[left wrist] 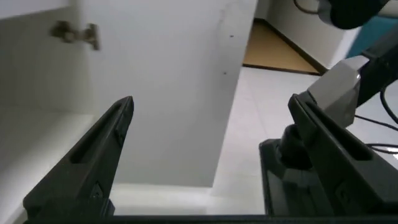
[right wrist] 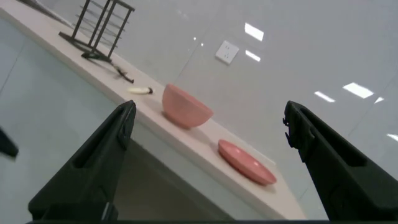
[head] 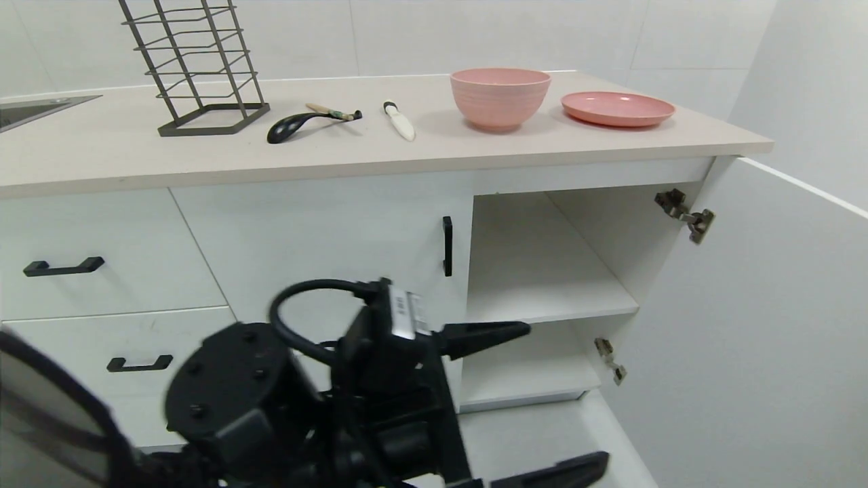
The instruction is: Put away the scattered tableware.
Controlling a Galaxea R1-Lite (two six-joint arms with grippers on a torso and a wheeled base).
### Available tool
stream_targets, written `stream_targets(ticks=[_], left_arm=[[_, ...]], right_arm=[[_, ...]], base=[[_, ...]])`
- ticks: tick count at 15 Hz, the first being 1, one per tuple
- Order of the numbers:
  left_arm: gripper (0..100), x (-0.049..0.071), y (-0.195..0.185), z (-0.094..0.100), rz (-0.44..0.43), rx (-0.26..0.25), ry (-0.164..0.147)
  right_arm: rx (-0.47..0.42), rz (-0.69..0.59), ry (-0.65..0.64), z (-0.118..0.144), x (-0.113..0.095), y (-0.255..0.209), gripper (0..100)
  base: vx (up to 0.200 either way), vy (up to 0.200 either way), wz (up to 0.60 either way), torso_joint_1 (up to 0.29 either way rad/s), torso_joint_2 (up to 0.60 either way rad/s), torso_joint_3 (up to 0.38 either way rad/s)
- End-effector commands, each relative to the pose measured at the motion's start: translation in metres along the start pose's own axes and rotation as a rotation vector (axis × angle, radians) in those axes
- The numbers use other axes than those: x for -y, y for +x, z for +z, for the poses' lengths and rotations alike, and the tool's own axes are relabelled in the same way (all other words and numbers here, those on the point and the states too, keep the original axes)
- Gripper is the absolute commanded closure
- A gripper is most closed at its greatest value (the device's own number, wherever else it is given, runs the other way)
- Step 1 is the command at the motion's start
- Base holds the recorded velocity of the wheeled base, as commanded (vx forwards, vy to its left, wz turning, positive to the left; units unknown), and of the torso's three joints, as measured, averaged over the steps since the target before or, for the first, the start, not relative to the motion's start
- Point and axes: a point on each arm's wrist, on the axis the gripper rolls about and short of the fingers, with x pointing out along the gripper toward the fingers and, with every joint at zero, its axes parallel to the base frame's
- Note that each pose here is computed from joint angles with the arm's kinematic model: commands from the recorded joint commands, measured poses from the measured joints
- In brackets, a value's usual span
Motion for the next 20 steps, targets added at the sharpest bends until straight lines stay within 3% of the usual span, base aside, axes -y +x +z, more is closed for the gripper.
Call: stream_targets(ticks=[1,3,4,5,8,9,10,11,12,13,14,15,17,19,20], left_arm=[[0,0.006,-0.096,0.051,0.200,0.114,0.104],[0,0.015,-0.144,0.073,0.351,0.203,0.210],[0,0.027,-0.170,0.084,0.441,0.261,0.291],[0,0.044,-0.189,0.085,0.498,0.275,0.325],[0,0.084,-0.223,0.071,0.644,0.245,0.344],[0,0.110,-0.240,0.051,0.743,0.206,0.315],[0,0.128,-0.249,0.030,0.776,0.170,0.288],[0,0.138,-0.254,0.021,0.785,0.161,0.285],[0,0.140,-0.257,0.011,0.825,0.101,0.280],[0,0.137,-0.257,0.007,0.889,0.089,0.315],[0,0.135,-0.259,0.005,0.954,0.074,0.305],[0,0.132,-0.261,-0.003,1.035,0.017,0.256],[0,0.130,-0.263,-0.018,1.095,-0.102,0.159],[0,0.129,-0.267,-0.033,1.185,-0.230,0.069],[0,0.129,-0.267,-0.032,1.293,-0.210,0.084]], right_arm=[[-0.046,0.018,0.040,-0.012,-0.008,-0.005,0],[-0.094,0.023,0.072,-0.020,-0.018,-0.015,0],[-0.103,0.016,0.068,-0.019,-0.025,-0.026,0],[-0.107,0.001,0.054,-0.014,-0.035,-0.042,0],[-0.074,-0.034,-0.006,0.010,-0.059,-0.079,0],[-0.105,-0.043,-0.002,0.016,-0.080,-0.103,0],[-0.120,-0.038,0.014,0.019,-0.096,-0.120,0],[-0.131,-0.032,0.032,0.020,-0.104,-0.130,0],[-0.159,-0.028,0.049,0.016,-0.110,-0.136,0],[-0.179,-0.038,0.105,0.012,-0.109,-0.134,0],[-0.219,-0.076,0.148,0.003,-0.112,-0.136,0],[-0.355,-0.179,0.217,-0.010,-0.115,-0.140,0],[-0.582,-0.274,0.317,-0.029,-0.122,-0.149,0],[-0.686,-0.338,0.332,-0.036,-0.126,-0.154,0],[-0.708,-0.399,0.315,-0.036,-0.124,-0.154,0]], base=[[0.000,0.000,0.00,0.000,0.00,0.000],[0.000,0.000,0.00,0.000,0.00,0.000],[0.000,0.000,0.00,0.000,0.00,0.000],[0.000,0.000,0.00,0.000,0.00,0.000],[0.000,0.000,0.00,0.000,0.00,0.000],[0.000,0.000,0.00,0.000,0.00,0.000],[0.000,0.000,0.00,0.000,0.00,0.000],[0.000,0.000,0.00,0.000,0.00,0.000],[0.000,0.000,0.00,0.000,0.00,0.000],[0.000,0.000,0.00,0.000,0.00,0.000],[0.000,0.000,0.00,0.000,0.00,0.000],[0.000,0.000,0.00,0.000,0.00,0.000],[0.000,0.000,0.00,0.000,0.00,0.000],[0.000,0.000,0.00,0.000,0.00,0.000],[0.000,0.000,0.00,0.000,0.00,0.000]])
